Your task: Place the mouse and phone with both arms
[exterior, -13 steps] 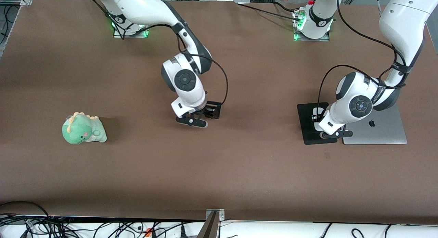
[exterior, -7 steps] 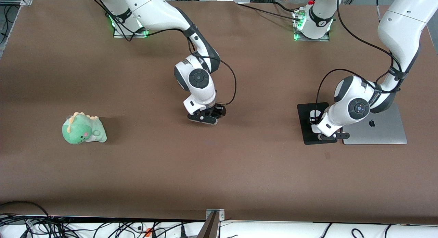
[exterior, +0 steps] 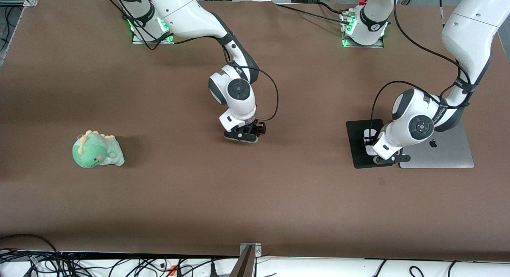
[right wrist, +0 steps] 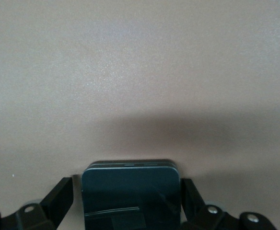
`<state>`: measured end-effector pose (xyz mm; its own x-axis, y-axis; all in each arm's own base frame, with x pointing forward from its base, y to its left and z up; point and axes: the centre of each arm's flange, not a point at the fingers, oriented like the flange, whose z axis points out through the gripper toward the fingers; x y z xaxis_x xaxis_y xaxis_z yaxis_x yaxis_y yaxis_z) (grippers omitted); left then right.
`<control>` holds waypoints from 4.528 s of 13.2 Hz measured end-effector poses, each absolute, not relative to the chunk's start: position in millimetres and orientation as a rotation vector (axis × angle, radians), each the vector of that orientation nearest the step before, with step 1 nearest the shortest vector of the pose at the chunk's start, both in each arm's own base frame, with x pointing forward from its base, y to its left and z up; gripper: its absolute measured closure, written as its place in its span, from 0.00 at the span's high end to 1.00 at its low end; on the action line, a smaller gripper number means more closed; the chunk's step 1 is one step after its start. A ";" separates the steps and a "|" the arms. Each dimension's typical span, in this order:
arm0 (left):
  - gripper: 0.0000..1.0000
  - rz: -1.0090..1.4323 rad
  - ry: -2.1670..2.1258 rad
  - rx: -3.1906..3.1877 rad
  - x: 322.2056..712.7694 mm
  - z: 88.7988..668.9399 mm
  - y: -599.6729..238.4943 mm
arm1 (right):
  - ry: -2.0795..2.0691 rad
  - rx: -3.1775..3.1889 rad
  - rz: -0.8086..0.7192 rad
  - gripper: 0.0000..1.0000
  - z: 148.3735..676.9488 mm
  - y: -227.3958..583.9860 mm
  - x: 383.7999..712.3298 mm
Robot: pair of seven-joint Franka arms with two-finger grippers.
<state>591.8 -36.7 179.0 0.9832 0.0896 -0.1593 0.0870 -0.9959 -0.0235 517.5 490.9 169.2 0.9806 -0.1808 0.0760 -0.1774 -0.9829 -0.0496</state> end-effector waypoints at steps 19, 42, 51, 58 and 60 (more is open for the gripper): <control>1.00 0.091 -0.367 -3.009 650.4 525.6 -18.0 | 0.053 -3.165 0.012 0.81 257.7 373.5 625.6; 1.00 0.039 -0.319 -3.070 561.9 623.0 -36.2 | -0.017 -3.158 -0.131 0.81 174.3 103.3 628.9; 1.00 0.061 -0.270 -3.068 551.0 619.4 -34.8 | 0.095 -3.067 0.030 1.00 224.2 101.2 656.1; 1.00 0.070 -0.269 -3.067 552.0 614.7 -34.8 | 0.106 -3.020 -0.045 1.00 347.0 53.2 673.3; 1.00 0.070 -0.270 -3.067 552.7 613.8 -34.3 | 0.064 -3.018 -0.048 1.00 391.6 30.4 664.2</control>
